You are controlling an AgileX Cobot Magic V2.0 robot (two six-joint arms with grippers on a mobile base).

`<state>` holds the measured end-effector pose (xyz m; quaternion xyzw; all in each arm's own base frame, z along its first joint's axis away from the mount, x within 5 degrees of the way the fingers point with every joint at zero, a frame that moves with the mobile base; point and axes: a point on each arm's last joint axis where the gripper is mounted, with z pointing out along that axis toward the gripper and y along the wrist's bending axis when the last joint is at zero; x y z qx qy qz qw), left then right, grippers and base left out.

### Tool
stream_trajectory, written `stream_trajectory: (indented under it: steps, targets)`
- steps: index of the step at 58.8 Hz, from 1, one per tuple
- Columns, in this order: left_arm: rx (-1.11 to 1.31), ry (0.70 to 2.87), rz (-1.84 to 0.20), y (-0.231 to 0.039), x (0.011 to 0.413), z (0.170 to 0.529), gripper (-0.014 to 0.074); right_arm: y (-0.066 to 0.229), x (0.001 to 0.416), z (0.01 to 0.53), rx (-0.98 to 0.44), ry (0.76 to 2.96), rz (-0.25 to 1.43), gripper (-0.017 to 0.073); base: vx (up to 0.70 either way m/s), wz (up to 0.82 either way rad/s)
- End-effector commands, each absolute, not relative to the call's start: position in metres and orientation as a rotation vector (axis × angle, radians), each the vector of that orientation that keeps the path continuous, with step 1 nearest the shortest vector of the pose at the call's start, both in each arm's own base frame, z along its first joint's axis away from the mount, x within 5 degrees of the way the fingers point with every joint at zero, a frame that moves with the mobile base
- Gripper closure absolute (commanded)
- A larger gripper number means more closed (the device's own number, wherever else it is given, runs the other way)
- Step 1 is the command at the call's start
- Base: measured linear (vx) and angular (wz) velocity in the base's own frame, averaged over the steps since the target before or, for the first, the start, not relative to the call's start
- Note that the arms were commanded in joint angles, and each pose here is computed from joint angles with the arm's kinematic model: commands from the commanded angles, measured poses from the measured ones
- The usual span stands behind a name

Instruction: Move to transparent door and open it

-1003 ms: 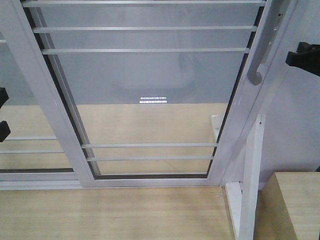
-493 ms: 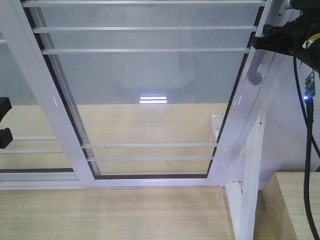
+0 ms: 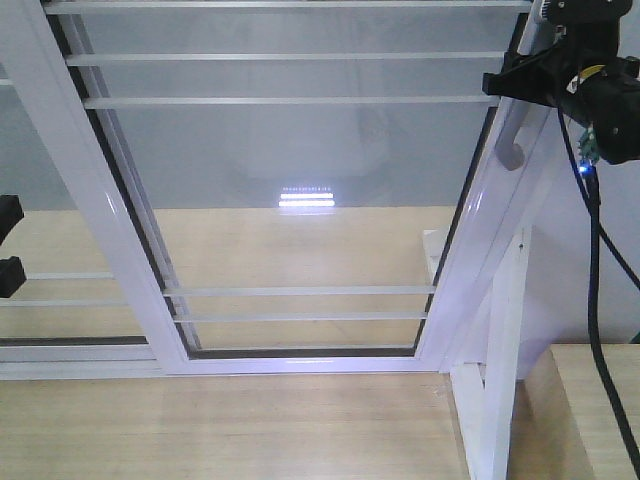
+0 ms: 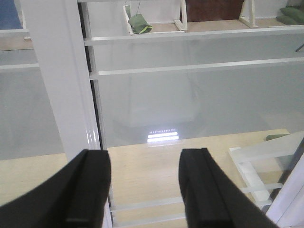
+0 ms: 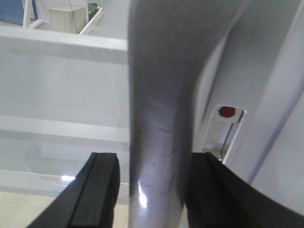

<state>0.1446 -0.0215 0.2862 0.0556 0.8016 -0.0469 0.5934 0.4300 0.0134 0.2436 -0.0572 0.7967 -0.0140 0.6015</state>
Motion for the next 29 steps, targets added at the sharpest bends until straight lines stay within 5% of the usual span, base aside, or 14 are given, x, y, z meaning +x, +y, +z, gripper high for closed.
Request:
stream_trajectory:
  steps: [1,29]
  targets:
    - [0.106,1.754,-0.131,-0.022,0.147,0.304,0.0132,0.012,0.435,0.281,-0.125,1.676,-0.038,0.0199,0.0,0.0]
    - [0.106,1.753,-0.131,-0.022,0.147,0.304,0.0132,0.031,0.435,0.281,-0.138,1.681,0.024,0.0219,0.0,0.0]
